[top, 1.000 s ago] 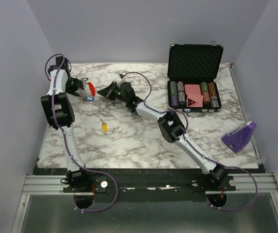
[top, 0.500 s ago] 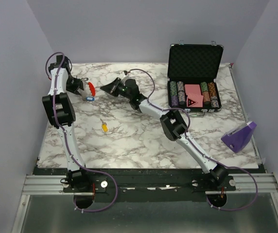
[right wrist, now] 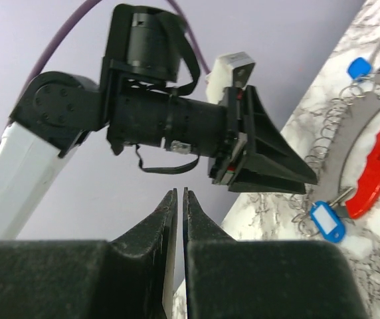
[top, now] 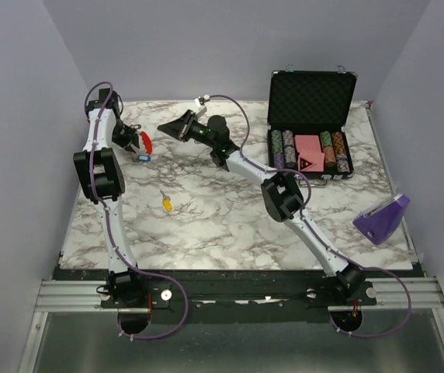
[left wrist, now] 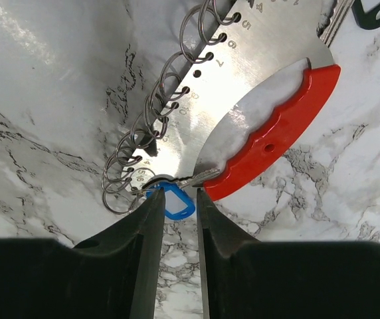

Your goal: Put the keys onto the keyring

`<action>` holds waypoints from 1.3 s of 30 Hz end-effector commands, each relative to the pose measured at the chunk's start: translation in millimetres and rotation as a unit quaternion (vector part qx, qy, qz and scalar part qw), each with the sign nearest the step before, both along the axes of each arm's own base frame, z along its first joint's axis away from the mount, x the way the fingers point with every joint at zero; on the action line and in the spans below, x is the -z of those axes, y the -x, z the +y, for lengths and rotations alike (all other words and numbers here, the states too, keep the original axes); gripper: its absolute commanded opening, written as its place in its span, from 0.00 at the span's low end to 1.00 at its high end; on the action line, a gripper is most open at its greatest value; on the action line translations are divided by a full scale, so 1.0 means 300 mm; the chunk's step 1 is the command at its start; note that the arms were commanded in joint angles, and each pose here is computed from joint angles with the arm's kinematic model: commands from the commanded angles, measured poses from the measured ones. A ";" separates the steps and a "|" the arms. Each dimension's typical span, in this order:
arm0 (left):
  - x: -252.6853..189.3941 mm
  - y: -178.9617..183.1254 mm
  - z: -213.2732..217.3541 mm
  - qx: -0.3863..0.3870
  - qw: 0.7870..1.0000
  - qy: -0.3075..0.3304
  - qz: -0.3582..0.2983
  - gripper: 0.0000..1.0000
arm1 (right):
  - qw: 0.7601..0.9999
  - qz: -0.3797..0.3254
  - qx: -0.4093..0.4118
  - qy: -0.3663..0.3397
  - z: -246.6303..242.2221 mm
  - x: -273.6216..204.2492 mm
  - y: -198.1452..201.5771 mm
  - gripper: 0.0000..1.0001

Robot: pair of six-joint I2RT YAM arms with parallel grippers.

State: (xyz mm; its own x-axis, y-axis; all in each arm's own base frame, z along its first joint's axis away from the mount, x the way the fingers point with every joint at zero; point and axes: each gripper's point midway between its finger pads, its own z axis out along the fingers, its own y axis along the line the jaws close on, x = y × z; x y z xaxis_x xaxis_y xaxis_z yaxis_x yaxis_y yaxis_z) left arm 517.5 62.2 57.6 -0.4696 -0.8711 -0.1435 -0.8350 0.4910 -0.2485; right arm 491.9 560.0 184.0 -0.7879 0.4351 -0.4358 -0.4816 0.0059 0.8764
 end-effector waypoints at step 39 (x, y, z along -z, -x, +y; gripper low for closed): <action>0.002 0.022 -0.091 0.185 0.978 -0.095 0.019 0.50 | 0.926 -0.263 -0.264 -0.056 -0.368 -0.318 0.364 0.50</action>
State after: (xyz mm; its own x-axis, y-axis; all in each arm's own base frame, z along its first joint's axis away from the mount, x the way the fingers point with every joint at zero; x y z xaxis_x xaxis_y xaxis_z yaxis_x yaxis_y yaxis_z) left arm 514.2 28.4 48.7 -0.7619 -0.5992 -0.2458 -0.5978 0.7967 -0.0891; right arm 397.1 474.0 248.5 -0.7033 0.1165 -0.7013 -0.6824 -0.3872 0.6200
